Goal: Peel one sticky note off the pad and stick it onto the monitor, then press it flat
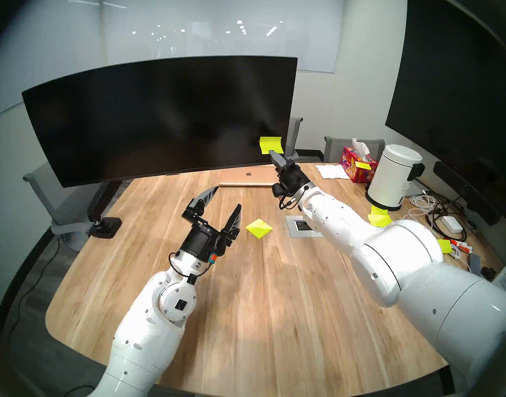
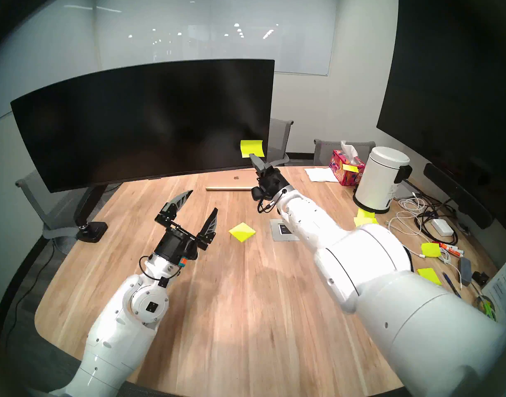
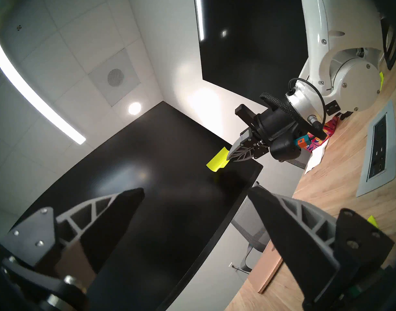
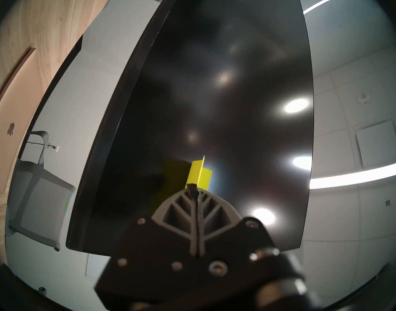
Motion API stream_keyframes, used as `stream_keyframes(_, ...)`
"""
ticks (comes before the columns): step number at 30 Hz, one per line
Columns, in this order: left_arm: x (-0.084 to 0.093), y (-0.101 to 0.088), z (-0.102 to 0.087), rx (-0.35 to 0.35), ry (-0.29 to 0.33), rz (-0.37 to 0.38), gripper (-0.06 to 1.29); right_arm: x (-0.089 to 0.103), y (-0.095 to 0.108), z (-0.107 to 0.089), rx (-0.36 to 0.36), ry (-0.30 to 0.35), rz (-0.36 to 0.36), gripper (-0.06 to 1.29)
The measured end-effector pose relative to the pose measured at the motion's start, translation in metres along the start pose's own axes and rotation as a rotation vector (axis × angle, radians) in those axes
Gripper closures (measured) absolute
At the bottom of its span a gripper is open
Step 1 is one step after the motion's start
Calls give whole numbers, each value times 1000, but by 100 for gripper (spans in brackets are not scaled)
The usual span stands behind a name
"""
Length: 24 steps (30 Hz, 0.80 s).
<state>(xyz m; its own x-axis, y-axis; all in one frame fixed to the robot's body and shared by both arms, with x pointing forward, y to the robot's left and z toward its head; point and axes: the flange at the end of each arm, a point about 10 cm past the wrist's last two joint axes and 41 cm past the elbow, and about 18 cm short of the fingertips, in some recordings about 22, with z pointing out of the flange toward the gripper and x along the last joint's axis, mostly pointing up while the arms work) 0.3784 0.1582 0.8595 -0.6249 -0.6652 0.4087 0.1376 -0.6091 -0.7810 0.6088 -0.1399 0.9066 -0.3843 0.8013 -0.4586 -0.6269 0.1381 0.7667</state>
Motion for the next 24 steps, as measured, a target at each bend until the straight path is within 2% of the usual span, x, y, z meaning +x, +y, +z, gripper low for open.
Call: stream_keyframes(24, 0, 0, 0, 1, 0, 0, -3, -6, 6, 8, -17, -17, -6, 125)
